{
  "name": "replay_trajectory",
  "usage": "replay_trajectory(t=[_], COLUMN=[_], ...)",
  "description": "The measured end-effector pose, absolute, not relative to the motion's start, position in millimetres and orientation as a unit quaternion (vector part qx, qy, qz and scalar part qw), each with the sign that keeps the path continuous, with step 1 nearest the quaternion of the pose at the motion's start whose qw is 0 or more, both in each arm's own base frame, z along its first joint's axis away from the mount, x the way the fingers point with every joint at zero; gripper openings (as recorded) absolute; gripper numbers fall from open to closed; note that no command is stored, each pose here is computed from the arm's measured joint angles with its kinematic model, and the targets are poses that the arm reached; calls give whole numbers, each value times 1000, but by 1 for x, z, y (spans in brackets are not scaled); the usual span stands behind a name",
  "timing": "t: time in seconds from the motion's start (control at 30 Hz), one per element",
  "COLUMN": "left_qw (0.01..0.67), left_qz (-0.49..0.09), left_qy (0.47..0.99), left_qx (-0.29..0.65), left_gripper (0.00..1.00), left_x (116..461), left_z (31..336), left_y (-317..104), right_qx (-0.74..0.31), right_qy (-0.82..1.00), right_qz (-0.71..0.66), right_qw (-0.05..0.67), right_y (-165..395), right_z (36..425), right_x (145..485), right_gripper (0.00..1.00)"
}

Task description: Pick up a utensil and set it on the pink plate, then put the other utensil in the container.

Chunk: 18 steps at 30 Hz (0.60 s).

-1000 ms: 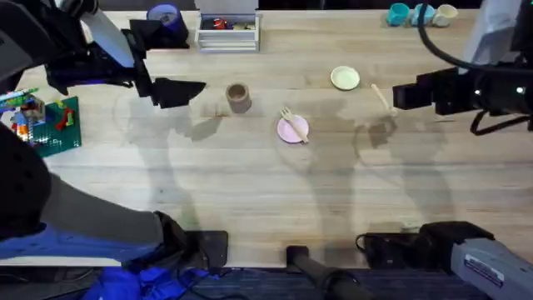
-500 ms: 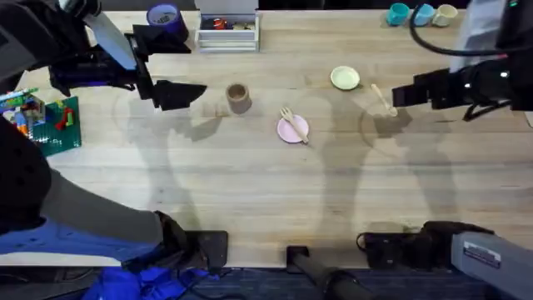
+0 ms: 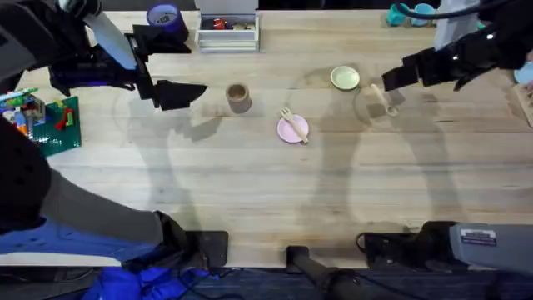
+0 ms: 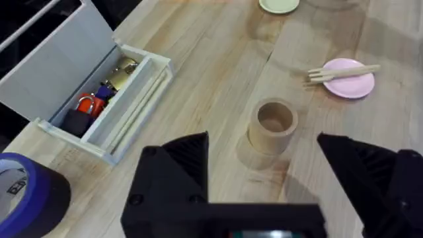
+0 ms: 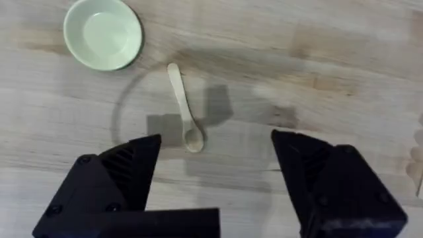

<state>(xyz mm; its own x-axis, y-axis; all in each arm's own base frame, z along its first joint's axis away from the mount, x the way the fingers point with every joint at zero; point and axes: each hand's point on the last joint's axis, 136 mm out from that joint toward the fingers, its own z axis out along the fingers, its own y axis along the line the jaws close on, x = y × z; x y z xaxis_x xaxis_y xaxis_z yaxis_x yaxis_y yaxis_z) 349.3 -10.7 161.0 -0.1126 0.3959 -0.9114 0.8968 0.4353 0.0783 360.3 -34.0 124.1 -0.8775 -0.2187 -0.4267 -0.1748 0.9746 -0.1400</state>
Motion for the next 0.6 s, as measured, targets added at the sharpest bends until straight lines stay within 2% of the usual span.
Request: replay_trajectory(t=[0.23,0.6], left_qw=[479,479], left_qz=[-261,-261], left_qy=[698,698], left_qx=[463,463], left_gripper=[995,994], left_x=[349,349], left_z=[161,161], left_y=[-11,-11], right_qx=[-129,-166], right_qy=[975,966], right_qz=[-26,-30], right_qw=[178,194], right_y=[-21,-17], right_z=[89,80], right_x=[360,377], right_gripper=[996,995])
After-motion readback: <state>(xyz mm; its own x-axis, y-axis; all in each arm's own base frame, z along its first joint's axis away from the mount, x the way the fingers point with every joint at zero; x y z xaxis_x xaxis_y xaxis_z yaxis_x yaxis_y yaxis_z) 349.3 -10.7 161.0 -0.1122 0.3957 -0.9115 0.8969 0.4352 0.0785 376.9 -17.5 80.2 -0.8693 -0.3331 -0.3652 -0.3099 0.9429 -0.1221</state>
